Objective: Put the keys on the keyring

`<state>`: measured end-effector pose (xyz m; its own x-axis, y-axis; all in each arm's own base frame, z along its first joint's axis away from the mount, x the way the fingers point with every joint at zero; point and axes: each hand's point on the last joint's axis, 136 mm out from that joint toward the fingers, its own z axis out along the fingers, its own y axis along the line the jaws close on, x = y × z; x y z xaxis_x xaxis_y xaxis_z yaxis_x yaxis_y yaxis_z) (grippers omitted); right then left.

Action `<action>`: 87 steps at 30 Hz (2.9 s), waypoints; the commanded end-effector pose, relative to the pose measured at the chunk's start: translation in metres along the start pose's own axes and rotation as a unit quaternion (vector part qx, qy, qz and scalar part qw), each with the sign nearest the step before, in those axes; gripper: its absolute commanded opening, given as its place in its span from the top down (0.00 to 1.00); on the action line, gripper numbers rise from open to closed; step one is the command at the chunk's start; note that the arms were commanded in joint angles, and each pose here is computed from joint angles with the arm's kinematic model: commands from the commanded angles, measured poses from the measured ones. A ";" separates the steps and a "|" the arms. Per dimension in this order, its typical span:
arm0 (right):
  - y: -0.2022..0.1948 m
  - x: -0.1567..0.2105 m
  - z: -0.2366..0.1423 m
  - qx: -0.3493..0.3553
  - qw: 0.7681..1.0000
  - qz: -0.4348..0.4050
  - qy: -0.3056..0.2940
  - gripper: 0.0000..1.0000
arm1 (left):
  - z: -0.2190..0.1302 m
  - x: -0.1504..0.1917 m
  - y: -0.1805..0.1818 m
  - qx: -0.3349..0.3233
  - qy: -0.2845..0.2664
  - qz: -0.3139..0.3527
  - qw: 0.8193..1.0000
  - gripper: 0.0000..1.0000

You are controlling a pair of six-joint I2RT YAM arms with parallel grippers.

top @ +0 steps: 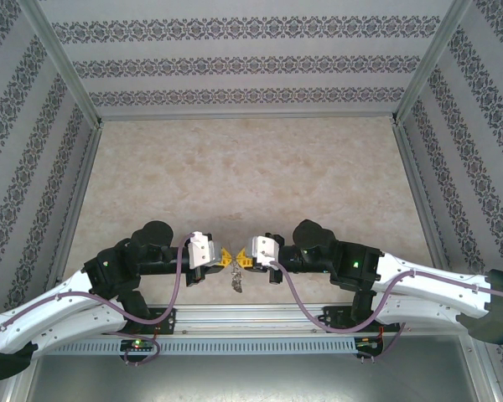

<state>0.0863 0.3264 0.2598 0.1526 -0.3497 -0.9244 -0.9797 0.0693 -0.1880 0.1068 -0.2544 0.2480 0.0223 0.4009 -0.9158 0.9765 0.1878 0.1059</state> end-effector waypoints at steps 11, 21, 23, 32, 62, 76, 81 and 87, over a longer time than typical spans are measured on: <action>0.014 -0.039 -0.003 -0.034 0.997 -0.044 -0.059 1.00 | -0.007 -0.035 0.001 -0.002 -0.056 0.026 0.998 1.00; 0.013 -0.038 -0.001 -0.030 0.997 -0.050 -0.054 1.00 | -0.007 -0.035 0.002 -0.003 -0.055 0.026 0.998 1.00; 0.013 -0.039 -0.002 -0.028 0.997 -0.053 -0.055 1.00 | -0.007 -0.035 0.002 -0.003 -0.055 0.026 0.998 1.00; 0.008 -0.042 0.000 -0.012 0.997 -0.056 -0.053 1.00 | -0.007 -0.035 0.002 -0.004 -0.055 0.026 0.998 1.00; 0.012 -0.017 0.008 0.014 0.994 -0.112 -0.004 1.00 | -0.010 -0.037 -0.001 0.002 -0.066 0.021 0.998 1.00; 0.011 0.000 0.007 0.042 0.989 -0.139 0.021 1.00 | -0.014 -0.041 -0.002 0.002 -0.075 0.019 0.997 1.00; 0.016 0.004 0.006 0.031 0.989 -0.145 0.016 1.00 | -0.014 -0.041 -0.001 -0.001 -0.075 0.019 0.997 1.00; 0.019 0.010 0.007 0.026 0.989 -0.147 0.018 1.00 | -0.014 -0.043 -0.001 -0.002 -0.078 0.020 0.997 1.00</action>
<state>0.0806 0.3292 0.2557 0.4035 -0.3976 -0.8241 -0.8850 0.0590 -0.4618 0.1042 -0.2510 0.2496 0.0191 0.3966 -0.9178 0.9765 0.1897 0.1022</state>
